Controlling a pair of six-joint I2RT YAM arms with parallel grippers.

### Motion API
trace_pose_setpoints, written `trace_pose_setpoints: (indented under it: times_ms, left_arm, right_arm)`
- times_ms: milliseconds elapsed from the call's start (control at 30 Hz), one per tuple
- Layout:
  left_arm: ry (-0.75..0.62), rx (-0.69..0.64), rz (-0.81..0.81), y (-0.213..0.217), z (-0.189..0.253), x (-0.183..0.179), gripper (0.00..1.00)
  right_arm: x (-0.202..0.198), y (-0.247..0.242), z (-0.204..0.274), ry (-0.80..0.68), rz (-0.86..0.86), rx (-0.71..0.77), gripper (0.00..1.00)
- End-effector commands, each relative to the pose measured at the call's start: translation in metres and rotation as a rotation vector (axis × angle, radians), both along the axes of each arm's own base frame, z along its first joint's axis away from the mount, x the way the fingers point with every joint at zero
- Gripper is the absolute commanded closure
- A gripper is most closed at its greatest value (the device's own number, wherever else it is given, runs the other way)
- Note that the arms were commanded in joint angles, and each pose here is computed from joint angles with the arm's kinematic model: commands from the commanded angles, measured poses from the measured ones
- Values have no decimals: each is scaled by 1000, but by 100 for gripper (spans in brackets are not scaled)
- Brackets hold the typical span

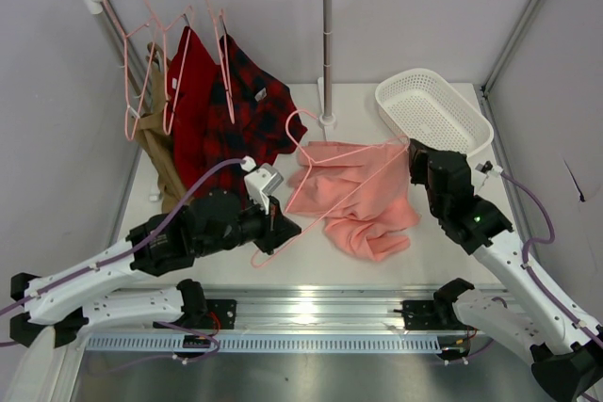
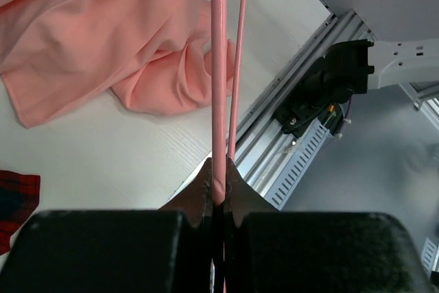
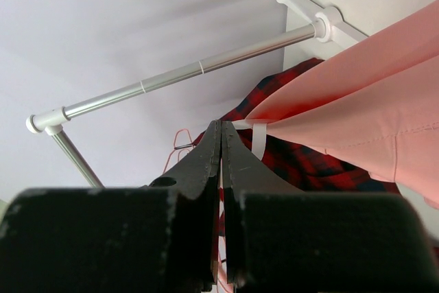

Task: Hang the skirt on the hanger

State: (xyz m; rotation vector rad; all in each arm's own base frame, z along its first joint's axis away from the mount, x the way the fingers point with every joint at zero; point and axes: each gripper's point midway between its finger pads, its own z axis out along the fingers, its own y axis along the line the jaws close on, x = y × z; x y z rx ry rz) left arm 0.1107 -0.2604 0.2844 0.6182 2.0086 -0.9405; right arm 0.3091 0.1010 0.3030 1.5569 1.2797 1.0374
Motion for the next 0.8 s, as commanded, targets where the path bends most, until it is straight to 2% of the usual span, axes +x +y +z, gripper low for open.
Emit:
trace_pose_setpoints:
  times_ms: [0, 367, 767]
  left_arm:
    - [-15, -69, -75, -13, 23, -10, 100]
    - [-13, 5, -33, -21, 5, 0, 100]
    - [-19, -34, 62, -26, 20, 16, 100]
  right_arm:
    - [3, -11, 17, -53, -57, 2, 100]
    - [0, -13, 23, -70, -59, 14, 100]
    - [0, -9, 23, -75, -38, 33, 100]
